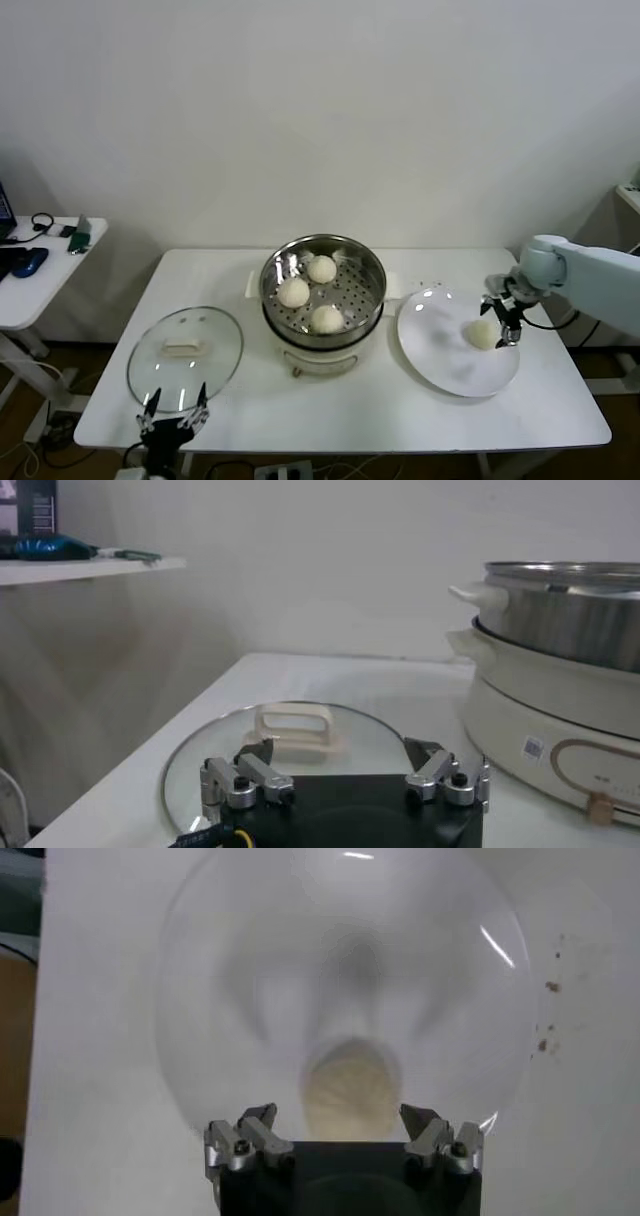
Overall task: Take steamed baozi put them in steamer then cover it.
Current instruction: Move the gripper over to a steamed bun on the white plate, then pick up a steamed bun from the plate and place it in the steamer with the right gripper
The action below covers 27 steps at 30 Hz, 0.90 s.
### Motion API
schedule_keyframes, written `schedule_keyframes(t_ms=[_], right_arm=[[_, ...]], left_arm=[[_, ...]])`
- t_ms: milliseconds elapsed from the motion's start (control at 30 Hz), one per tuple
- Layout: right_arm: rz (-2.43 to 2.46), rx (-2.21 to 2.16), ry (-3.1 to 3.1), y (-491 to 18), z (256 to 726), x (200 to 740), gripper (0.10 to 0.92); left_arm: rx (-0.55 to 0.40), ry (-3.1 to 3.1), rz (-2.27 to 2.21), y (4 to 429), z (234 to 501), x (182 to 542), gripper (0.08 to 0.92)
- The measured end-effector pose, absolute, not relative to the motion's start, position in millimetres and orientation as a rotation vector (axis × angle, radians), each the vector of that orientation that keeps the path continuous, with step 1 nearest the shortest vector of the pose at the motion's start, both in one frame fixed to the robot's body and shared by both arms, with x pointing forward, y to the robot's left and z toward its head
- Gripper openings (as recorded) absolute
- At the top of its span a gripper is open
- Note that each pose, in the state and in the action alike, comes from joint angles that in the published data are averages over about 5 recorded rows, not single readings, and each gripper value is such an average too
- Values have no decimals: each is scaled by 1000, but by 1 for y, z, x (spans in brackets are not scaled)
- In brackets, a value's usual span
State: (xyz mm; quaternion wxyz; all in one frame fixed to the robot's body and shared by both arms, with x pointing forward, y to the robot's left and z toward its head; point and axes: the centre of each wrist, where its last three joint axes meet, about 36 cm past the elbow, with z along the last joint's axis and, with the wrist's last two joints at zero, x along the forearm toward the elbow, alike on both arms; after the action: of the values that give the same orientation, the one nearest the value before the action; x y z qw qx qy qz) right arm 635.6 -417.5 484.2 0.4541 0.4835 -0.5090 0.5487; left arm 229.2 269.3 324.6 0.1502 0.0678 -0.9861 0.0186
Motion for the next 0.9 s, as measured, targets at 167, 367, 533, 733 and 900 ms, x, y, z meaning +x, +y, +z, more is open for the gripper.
schedule_keyframes(t_ms=[167, 367, 533, 733, 900], right_arm=[[1352, 1169, -1268, -418, 471, 642, 823], [1336, 1148, -1275, -422, 460, 644, 801], [1323, 1141, -1292, -423, 459, 645, 712], [1298, 1146, -1325, -423, 471, 647, 673], [1300, 1183, -1378, -408, 518, 658, 670]], left_arm=[[192, -2829, 53, 269, 322, 229, 823], [189, -2826, 52, 268, 322, 228, 823], [191, -2824, 49, 268, 322, 227, 823], [193, -2826, 44, 268, 323, 226, 823], [186, -2832, 39, 267, 327, 227, 823]])
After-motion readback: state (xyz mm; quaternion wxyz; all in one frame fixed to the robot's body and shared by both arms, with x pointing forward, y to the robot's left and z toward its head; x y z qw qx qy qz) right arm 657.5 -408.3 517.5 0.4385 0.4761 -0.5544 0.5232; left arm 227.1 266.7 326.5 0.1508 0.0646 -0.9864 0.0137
